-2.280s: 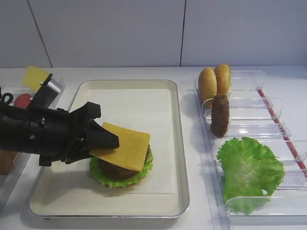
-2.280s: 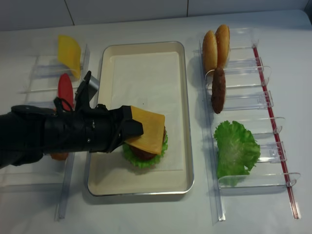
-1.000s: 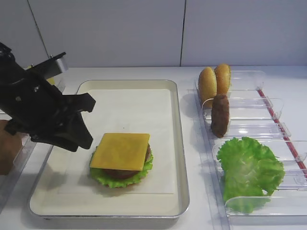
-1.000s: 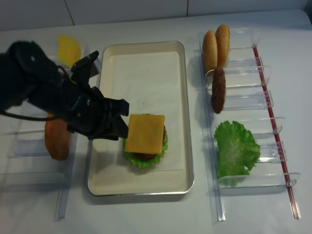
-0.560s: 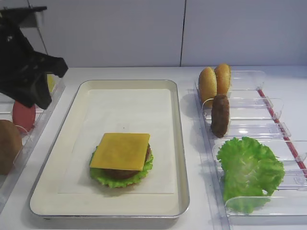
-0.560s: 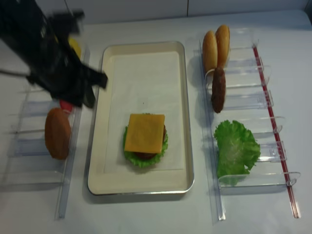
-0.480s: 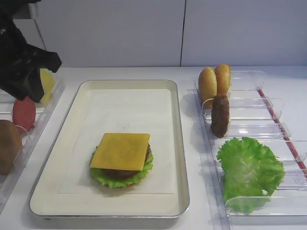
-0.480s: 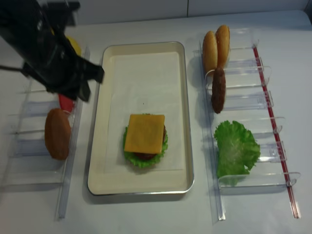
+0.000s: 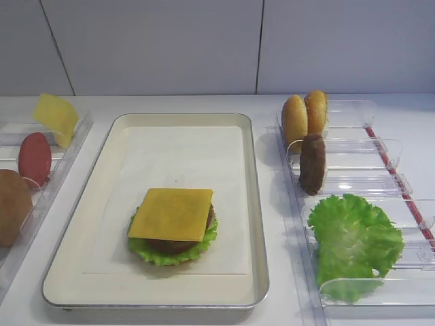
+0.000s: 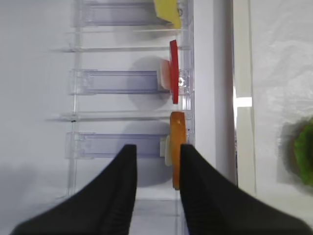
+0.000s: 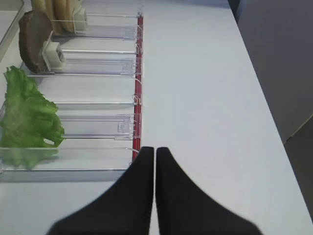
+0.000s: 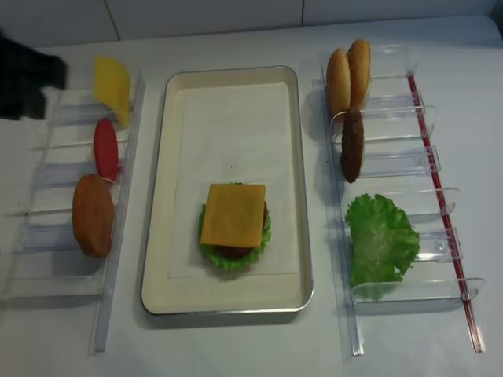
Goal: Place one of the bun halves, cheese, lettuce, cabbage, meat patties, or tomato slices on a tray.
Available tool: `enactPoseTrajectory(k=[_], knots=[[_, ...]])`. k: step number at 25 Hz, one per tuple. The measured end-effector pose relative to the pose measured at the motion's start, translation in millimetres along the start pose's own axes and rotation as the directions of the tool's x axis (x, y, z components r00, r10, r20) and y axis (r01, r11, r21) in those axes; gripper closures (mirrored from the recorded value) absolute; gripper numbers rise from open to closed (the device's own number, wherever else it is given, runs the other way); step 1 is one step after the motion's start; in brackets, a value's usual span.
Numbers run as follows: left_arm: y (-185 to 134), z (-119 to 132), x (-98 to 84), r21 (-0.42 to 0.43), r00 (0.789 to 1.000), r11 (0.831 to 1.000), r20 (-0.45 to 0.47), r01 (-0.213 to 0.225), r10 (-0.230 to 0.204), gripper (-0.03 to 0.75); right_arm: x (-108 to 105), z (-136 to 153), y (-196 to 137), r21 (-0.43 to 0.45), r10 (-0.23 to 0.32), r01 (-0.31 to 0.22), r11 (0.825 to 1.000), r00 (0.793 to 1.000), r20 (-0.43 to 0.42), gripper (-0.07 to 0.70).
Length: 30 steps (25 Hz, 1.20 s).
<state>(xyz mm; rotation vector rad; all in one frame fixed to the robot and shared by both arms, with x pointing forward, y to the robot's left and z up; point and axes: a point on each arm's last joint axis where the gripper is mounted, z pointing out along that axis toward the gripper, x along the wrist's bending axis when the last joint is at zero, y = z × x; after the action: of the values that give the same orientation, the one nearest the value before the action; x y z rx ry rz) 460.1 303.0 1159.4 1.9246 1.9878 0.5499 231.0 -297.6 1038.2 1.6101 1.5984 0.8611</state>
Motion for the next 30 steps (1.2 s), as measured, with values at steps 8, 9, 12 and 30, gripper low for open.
enactPoseTrajectory(k=[8,9,12,30], knots=[[-76.1,-30.1,5.6,-0.063,1.000,0.998,-0.002,0.007,-0.007,0.487,0.0,0.0,0.0,0.000,0.000,0.000,1.000,1.000,0.000,0.442],[-85.3,-31.4,5.9,-0.067,1.000,0.998,-0.002,0.007,-0.007,0.487,0.0,0.0,0.0,0.000,0.000,0.000,1.000,1.000,0.000,0.442],[-113.7,-41.6,5.8,-0.121,0.999,0.992,0.019,0.030,-0.028,0.487,0.0,0.0,0.0,0.000,0.000,0.000,1.000,1.000,0.000,0.442],[-230.7,-24.6,-4.9,-0.282,0.984,0.959,0.167,-0.007,0.057,0.487,0.0,0.0,0.0,0.000,0.000,0.000,1.000,1.000,0.000,0.442]])
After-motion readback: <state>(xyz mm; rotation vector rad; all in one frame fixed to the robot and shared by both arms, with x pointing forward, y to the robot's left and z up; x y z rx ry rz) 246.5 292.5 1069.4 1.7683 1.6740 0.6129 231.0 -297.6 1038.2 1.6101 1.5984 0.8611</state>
